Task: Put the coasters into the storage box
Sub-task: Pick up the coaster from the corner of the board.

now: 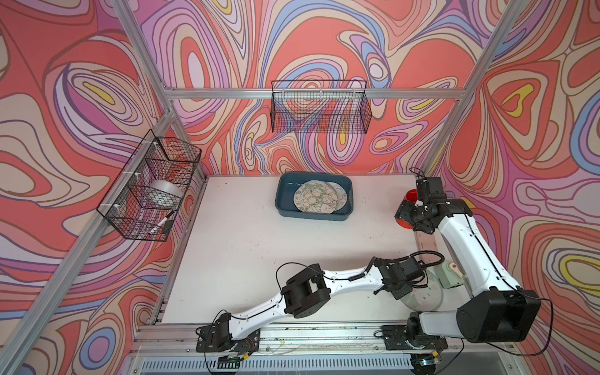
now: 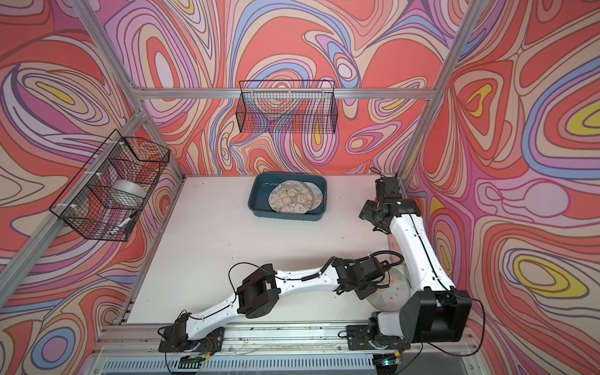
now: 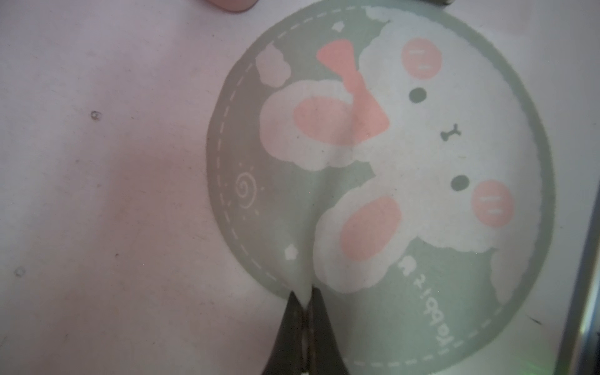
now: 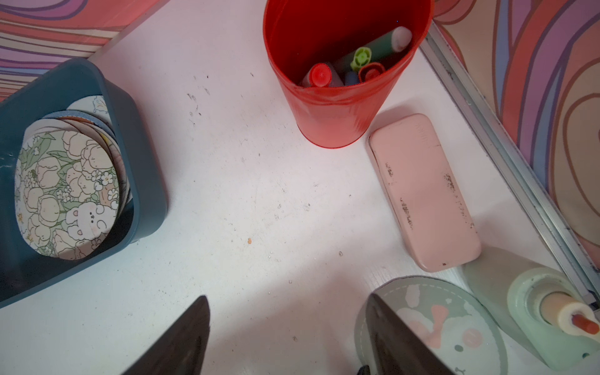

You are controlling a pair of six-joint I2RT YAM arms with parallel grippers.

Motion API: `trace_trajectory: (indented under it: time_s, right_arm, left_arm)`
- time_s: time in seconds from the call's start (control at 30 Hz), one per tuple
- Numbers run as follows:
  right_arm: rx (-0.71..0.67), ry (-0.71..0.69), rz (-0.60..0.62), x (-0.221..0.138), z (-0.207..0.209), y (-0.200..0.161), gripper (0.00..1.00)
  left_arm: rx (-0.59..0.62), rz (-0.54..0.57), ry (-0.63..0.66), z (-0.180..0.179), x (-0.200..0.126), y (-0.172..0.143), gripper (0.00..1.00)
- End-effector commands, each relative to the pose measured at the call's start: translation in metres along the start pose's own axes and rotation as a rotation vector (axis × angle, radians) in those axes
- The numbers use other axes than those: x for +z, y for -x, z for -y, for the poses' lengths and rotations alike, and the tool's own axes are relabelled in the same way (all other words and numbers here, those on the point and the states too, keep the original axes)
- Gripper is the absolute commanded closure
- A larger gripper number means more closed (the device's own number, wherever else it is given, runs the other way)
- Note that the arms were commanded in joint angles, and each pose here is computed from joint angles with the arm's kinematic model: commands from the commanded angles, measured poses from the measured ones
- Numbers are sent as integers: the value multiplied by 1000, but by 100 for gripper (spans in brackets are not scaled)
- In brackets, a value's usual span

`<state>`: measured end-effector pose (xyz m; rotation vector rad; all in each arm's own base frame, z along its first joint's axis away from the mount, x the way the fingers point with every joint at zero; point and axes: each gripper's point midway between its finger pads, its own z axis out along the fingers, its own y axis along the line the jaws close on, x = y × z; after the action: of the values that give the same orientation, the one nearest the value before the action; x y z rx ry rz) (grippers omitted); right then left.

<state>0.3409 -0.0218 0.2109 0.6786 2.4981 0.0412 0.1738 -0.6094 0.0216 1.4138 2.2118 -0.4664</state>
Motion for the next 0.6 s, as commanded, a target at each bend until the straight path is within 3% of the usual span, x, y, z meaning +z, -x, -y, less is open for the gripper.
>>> trace_trajectory:
  time_s: [0.0, 0.13, 0.3, 0.57]
  right_arm:
    - [-3, 14, 18, -5, 0, 2, 23]
    - [-1, 15, 15, -3, -2, 3, 23]
    - [2, 25, 11, 0, -6, 6, 23]
    - [-8, 25, 19, 4, -11, 17, 23]
  left_arm:
    - [35, -295, 72, -10, 36, -98, 100]
    - [31, -230, 117, -23, 23, -85, 100]
    - [-66, -146, 133, -52, -3, -71, 100]
    - [-213, -91, 168, -108, -41, -76, 100]
